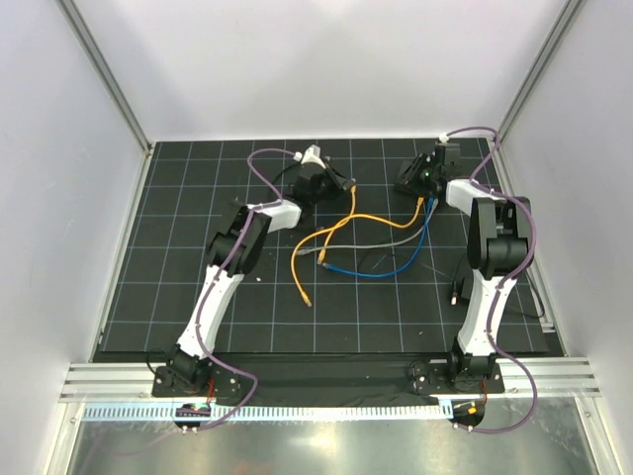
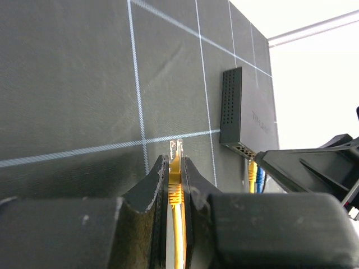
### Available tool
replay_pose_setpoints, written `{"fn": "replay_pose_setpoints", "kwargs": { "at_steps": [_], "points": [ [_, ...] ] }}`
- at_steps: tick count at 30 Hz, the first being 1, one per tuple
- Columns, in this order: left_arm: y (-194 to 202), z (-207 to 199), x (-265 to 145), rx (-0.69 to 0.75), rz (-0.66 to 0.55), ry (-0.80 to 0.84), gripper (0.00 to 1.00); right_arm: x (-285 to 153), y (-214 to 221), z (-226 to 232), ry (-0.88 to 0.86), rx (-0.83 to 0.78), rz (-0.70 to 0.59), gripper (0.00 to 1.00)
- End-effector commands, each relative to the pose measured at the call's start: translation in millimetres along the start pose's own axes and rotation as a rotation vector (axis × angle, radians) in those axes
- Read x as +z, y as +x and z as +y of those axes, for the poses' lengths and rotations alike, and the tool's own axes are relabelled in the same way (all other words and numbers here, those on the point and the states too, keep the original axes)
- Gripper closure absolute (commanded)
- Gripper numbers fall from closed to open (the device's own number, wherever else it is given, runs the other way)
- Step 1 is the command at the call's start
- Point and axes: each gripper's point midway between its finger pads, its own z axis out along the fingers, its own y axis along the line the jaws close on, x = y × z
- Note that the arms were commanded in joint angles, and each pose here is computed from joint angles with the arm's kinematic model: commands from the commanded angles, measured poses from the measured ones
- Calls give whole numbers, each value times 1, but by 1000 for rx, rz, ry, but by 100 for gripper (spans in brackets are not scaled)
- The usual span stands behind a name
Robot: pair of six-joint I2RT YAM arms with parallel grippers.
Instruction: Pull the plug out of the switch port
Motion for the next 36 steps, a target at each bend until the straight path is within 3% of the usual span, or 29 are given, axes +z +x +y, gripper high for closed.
{"fn": "replay_pose_setpoints", "kwargs": {
  "at_steps": [1, 6, 10, 13, 23, 30, 36],
  "points": [
    [-44, -37, -21, 135, -66, 7, 100, -17, -26, 32, -96, -53, -73, 61],
    [-42, -39, -26, 152, -17, 11, 100, -27, 3, 63, -234, -176, 97, 45],
    [-38, -39, -29, 128, 1, 9, 100, -58, 18, 86, -309, -340, 145, 28],
    [-34, -40, -32, 123, 17, 13, 100, -74, 35, 93, -389, -392, 210, 25],
    [-28, -38, -35, 101, 40, 4, 100, -91, 85, 96, -490, -466, 387, 25],
    [-26, -37, -34, 94, 47, 1, 100, -91, 108, 111, -601, -511, 465, 34],
    [-27, -38, -34, 85, 47, 3, 100, -77, 122, 112, -599, -506, 523, 39]
  ]
}}
